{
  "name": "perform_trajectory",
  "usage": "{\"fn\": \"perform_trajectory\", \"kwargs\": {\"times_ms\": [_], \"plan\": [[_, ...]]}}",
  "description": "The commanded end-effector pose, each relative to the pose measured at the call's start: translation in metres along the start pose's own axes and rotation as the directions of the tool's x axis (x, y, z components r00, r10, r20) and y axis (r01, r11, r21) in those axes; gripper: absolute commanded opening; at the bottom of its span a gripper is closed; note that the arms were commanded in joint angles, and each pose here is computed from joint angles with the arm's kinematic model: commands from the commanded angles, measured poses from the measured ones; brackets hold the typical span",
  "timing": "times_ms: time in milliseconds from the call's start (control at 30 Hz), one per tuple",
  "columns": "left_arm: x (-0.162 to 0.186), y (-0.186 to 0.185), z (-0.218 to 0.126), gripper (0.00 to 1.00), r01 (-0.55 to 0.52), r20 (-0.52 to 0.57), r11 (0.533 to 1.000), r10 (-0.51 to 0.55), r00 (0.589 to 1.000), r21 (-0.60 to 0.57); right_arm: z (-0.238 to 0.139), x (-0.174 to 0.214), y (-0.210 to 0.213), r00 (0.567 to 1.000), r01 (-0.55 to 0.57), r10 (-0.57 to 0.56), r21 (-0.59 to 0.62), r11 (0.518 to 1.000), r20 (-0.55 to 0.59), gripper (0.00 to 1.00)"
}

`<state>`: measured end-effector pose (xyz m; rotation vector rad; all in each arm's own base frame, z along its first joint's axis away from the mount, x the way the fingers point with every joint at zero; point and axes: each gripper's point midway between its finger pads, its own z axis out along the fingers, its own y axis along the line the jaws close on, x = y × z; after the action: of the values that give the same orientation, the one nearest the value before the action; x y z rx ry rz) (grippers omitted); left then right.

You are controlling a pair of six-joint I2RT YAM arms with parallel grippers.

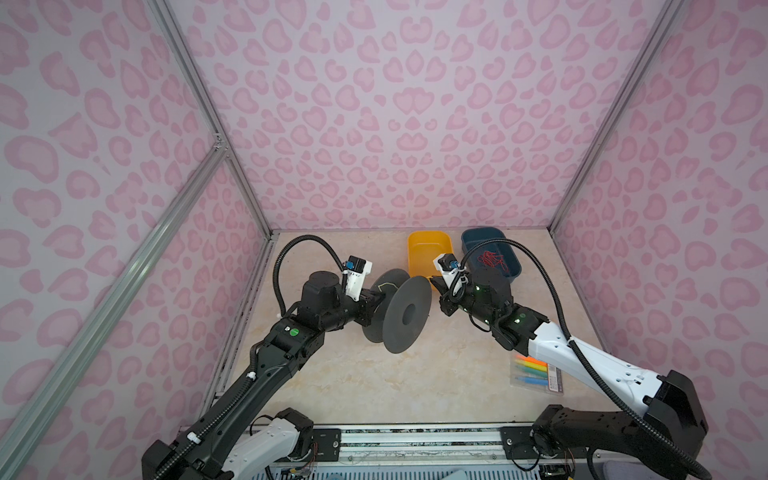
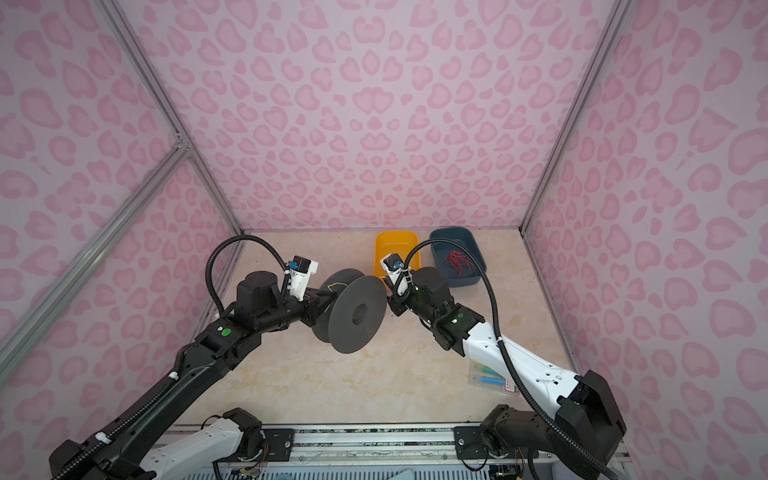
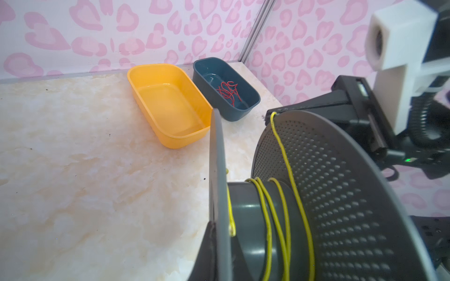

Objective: Wrap the cables

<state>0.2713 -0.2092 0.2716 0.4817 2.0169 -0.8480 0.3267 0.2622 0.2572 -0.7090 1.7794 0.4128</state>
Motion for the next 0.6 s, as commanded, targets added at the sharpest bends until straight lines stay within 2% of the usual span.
{"fn": "perform_trajectory", "kwargs": {"times_ms": [0, 300, 567], "plan": [[-0.007, -0.017, -0.011, 0.04, 0.045, 0.007, 0.992, -0.046, 0.999, 0.115, -0.006, 0.006, -0.045, 0.998, -0.06, 0.057, 0.219, 0.974, 0.019, 0.0], [-0.047, -0.022, -0.019, 0.04, 0.106, 0.068, 0.955, -0.13, 0.989, 0.276, -0.016, 0.017, -0.047, 0.991, -0.127, 0.117, 0.169, 0.977, 0.067, 0.0], [-0.076, -0.018, -0.019, 0.04, 0.126, 0.09, 0.931, -0.166, 0.982, 0.342, -0.017, 0.027, -0.054, 0.978, -0.194, 0.181, 0.136, 0.972, 0.101, 0.0]]}}
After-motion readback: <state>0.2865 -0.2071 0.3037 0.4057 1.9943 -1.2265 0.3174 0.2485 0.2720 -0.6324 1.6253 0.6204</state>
